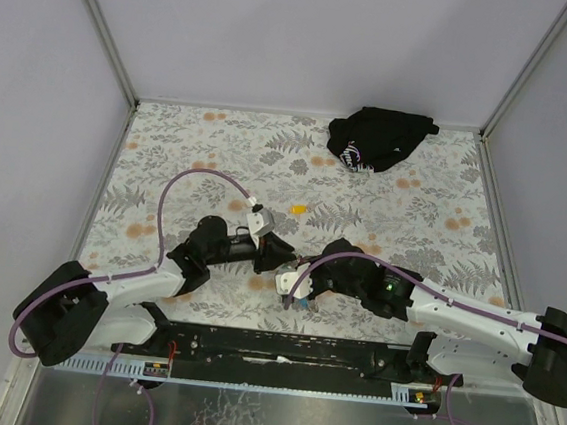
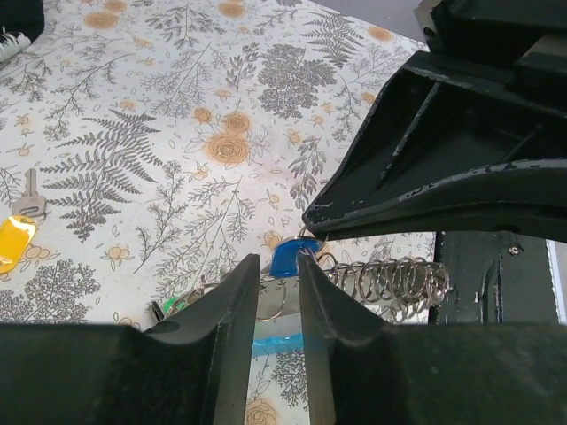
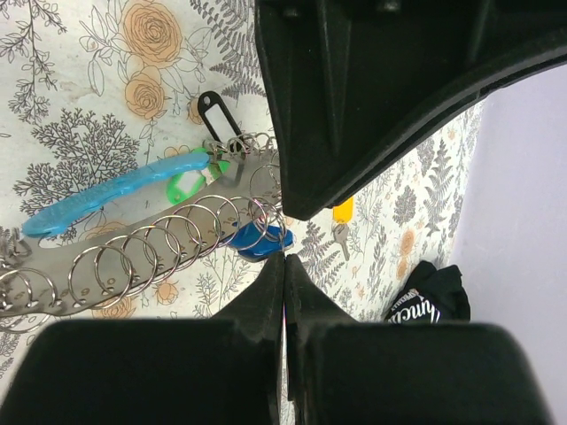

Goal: Put the keys on the keyring

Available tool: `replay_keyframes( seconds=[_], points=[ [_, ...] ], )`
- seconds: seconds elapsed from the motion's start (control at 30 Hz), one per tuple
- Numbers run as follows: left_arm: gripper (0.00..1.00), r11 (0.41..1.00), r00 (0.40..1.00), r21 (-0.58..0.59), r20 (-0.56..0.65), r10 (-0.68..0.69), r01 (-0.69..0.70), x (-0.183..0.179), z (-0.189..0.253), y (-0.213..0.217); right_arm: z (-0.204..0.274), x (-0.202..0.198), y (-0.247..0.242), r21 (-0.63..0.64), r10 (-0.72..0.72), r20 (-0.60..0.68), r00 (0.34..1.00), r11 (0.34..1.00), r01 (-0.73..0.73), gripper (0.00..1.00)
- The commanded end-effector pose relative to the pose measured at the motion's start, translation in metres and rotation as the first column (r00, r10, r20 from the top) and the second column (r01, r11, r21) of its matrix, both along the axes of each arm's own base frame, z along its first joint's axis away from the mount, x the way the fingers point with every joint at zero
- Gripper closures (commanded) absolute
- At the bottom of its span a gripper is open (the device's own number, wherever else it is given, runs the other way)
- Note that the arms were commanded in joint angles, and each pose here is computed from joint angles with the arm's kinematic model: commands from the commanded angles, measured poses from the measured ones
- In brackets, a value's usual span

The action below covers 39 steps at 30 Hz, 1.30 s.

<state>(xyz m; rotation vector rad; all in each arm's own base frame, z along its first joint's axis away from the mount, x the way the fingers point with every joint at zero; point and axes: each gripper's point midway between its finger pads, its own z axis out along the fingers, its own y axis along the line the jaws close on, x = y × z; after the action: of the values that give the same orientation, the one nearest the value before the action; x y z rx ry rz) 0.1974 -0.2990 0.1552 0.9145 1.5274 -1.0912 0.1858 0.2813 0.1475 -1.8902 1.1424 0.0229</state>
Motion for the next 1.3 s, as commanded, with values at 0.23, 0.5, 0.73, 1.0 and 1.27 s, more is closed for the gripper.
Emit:
replay_keyframes(
  seconds=[0.23,0.5,0.73,1.0,1.27],
  points=[
    [0.66,1.0,1.0,-0.027,0.029,-0.001,0.002,-0.004,0.007,0.005,0.04,0.001,0.017,0.105,0.032,0.049,0.998,0.994,-0.037,1.0],
    [0.63,0.998,1.0,-0.062,0.002,-0.021,0.021,-0.01,0.012,0.002,0.039,0.002,0.018,0.103,0.031,0.046,0.998,0.994,-0.036,1.0],
    [0.62,0.999,1.0,-0.049,-0.002,-0.002,0.002,-0.008,0.01,0.001,0.041,0.002,0.019,0.107,0.034,0.049,0.998,0.994,-0.039,1.0],
    [0.67,0.999,0.999,-0.026,-0.004,-0.032,0.032,-0.011,0.007,-0.008,0.039,0.002,0.02,0.104,0.036,0.046,0.998,0.994,-0.041,1.0],
    [0.88,1.0,1.0,0.0,-0.003,-0.014,0.014,-0.006,0.003,-0.011,0.04,0.0,0.02,0.11,0.041,0.041,0.998,0.993,-0.045,1.0]
  ],
)
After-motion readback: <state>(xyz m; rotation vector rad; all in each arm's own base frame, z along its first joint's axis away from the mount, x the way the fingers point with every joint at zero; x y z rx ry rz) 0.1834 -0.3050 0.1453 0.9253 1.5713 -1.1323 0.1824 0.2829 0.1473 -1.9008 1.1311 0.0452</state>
